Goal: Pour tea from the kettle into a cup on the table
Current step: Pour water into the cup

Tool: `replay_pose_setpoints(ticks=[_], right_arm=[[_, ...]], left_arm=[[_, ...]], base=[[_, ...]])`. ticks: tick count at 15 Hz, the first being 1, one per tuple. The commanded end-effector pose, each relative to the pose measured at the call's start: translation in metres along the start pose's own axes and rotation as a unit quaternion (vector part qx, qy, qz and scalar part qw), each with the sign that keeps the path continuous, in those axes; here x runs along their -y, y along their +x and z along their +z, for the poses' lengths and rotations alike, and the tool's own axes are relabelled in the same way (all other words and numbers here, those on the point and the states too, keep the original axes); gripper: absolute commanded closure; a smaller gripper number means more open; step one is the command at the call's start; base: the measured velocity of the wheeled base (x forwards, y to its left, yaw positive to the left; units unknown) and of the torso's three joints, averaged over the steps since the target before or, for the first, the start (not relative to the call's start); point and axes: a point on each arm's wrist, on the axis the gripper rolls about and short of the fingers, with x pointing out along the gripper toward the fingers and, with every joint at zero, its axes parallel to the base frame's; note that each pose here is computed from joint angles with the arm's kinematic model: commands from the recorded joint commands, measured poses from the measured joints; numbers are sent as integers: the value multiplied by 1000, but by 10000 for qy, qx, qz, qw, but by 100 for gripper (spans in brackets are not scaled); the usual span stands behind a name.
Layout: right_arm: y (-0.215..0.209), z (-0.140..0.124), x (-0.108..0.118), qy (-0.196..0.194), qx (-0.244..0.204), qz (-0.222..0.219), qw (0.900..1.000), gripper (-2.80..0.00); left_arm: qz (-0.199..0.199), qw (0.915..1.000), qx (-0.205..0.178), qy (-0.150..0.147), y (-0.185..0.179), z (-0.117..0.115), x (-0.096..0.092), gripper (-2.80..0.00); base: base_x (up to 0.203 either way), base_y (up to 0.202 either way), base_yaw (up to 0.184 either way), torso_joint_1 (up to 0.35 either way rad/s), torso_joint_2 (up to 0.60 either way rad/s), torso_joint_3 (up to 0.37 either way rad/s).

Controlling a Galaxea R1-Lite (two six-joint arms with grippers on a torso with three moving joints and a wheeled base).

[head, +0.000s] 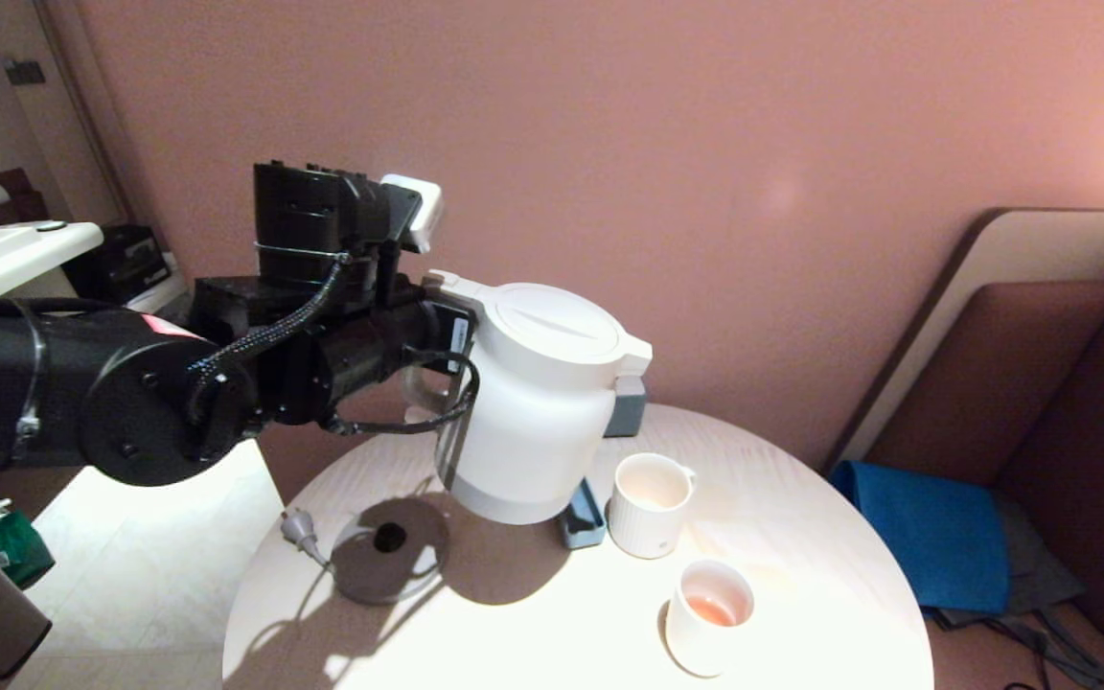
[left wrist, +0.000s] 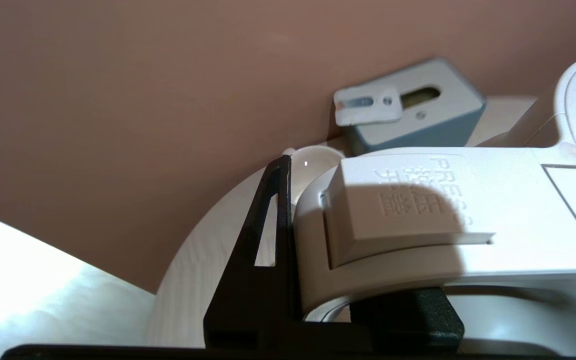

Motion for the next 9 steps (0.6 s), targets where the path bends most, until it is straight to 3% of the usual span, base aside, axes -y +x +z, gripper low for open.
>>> replay_pose_setpoints(ticks=[1, 9], right_arm=[[0, 0, 0, 0, -7, 3, 10000, 0], [0, 0, 0, 0, -7, 3, 10000, 0]], left_arm=[[-15, 9994, -209, 277, 26, -13, 12, 0], [166, 9951, -266, 942, 60, -19, 25, 0]], base=[[0, 0, 0, 0, 0, 0], [0, 0, 0, 0, 0, 0]])
